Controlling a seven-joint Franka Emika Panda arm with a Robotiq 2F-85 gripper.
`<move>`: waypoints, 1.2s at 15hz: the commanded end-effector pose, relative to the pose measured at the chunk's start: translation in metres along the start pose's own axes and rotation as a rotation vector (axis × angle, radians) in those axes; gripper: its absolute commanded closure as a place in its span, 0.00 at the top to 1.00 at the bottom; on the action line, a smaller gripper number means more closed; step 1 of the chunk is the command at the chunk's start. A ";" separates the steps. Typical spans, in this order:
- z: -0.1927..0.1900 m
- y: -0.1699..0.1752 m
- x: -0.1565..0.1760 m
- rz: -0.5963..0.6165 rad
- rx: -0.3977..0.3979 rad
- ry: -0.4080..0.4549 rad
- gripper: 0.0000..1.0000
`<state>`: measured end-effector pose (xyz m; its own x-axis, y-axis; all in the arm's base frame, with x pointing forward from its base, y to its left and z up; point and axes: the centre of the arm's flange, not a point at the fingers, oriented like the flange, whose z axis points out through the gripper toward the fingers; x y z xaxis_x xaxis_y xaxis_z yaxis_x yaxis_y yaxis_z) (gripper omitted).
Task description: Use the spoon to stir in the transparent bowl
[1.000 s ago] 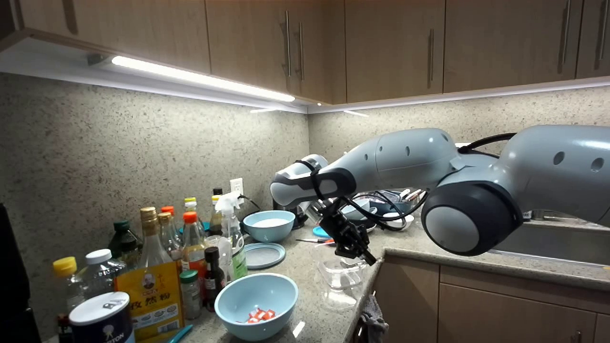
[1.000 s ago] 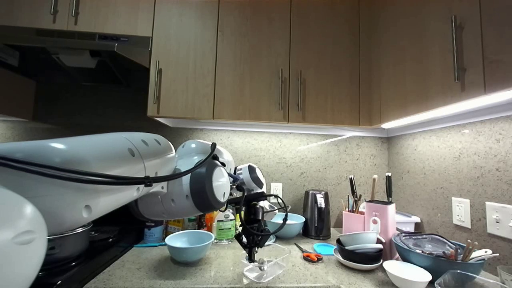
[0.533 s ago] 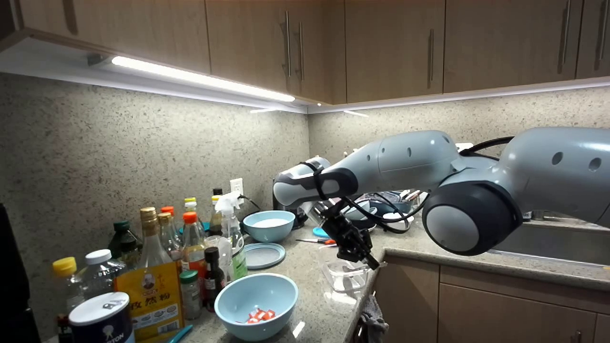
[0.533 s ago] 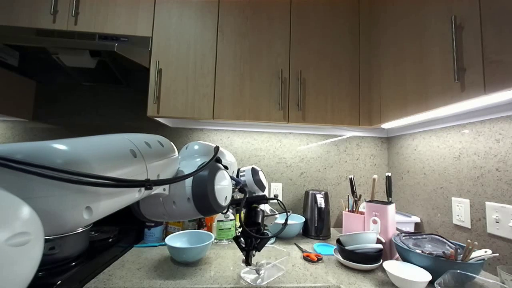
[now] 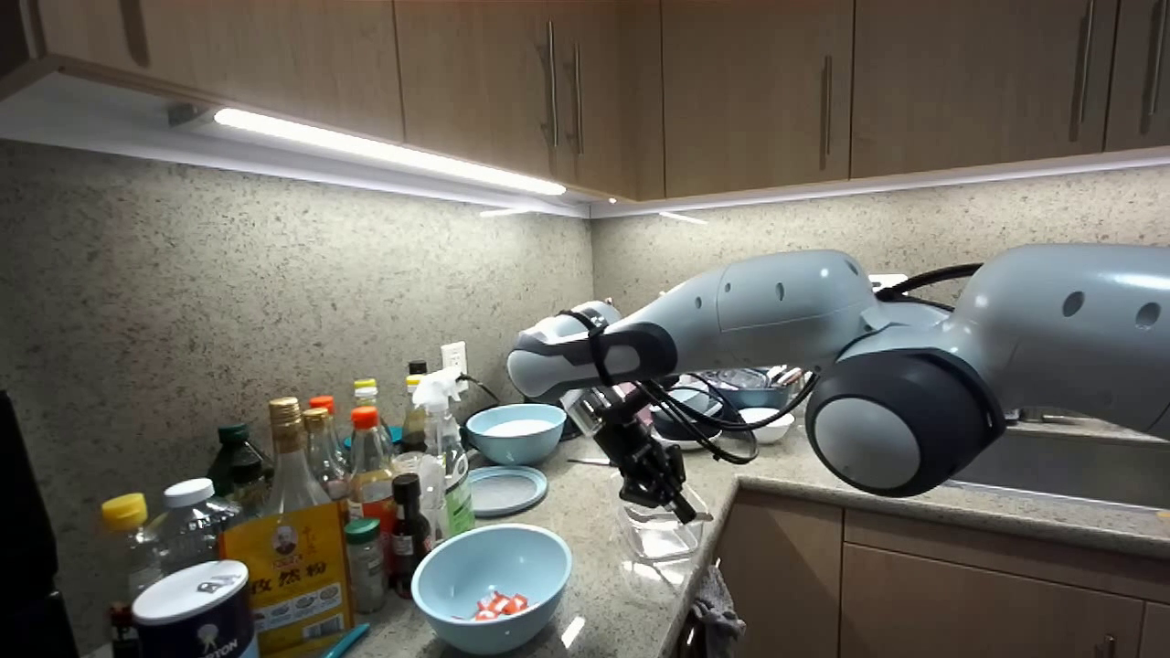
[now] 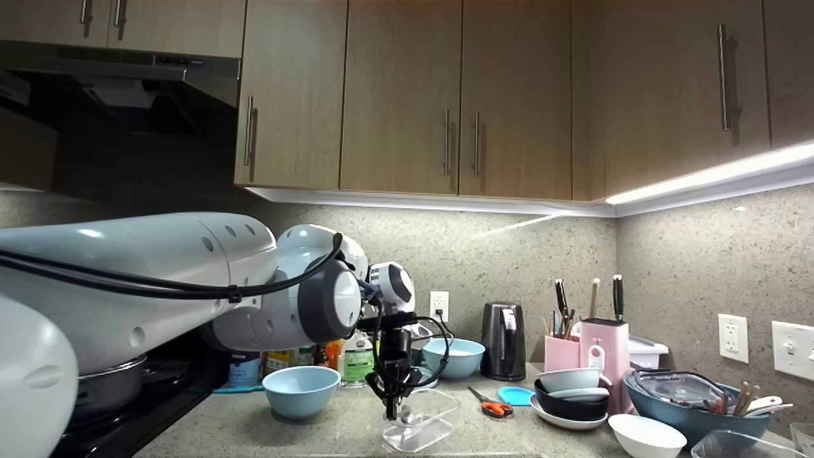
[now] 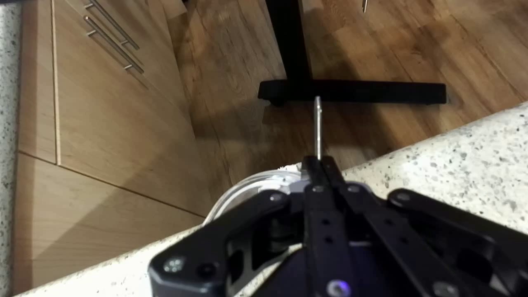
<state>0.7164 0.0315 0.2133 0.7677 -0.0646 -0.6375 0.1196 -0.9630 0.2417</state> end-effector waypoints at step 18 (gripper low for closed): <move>-0.062 0.059 0.064 0.272 -0.178 0.278 0.01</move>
<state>0.7629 -0.0123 0.2283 0.9384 -0.1551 -0.3089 0.0158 -0.8735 0.4866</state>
